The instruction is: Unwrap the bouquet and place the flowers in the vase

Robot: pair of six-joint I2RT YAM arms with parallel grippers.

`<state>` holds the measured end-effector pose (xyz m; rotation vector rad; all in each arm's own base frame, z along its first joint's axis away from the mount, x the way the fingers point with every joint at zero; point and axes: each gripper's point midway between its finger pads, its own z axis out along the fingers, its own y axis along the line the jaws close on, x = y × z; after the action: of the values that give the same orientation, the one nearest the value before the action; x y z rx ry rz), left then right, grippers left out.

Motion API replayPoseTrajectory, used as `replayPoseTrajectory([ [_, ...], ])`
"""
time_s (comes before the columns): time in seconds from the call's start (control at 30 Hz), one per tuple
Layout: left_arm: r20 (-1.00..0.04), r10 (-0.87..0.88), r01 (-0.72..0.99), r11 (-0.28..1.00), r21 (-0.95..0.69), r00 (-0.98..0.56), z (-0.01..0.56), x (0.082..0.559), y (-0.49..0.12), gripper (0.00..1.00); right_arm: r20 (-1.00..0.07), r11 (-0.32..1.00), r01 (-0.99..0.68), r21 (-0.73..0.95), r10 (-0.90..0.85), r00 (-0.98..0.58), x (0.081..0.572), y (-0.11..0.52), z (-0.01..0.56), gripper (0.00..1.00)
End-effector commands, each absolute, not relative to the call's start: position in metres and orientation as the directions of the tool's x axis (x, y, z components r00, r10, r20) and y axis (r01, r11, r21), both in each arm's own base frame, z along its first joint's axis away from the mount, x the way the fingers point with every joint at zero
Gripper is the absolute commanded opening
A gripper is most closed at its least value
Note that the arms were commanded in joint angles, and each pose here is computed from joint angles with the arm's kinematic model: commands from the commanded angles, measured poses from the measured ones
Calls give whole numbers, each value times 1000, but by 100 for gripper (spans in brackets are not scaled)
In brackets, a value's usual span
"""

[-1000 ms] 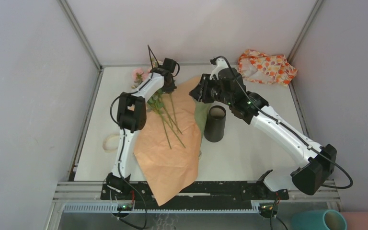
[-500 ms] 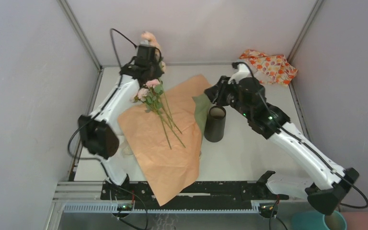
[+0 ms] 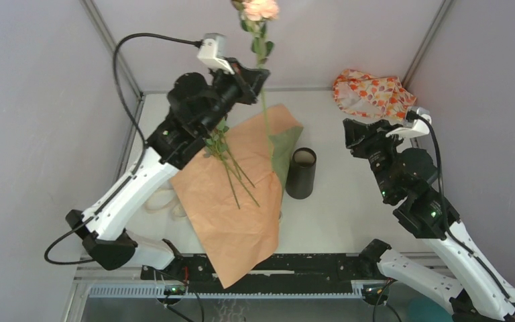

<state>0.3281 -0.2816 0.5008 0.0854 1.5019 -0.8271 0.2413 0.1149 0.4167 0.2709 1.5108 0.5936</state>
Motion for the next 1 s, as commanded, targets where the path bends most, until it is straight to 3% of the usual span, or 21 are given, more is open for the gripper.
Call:
replayPoseTrajectory([
  [0.0,-913,-408,674,674,-302,-1,533,315,-328,0,-820,818,-139,558,569,58,218,73,427,34],
  [0.2,-906,-423,734,626,-263,37,541,303,-366,0,-819,824,-107,557,566,92,205,53,427,33],
  [0.7,-869,-481,723,641,-257,117,546,314,-370,0,-824,821,-173,545,562,69,203,65,432,33],
  [0.97,-861,-500,681,661,-314,89,483,337,-387,0,-817,807,-230,544,572,73,201,73,441,33],
])
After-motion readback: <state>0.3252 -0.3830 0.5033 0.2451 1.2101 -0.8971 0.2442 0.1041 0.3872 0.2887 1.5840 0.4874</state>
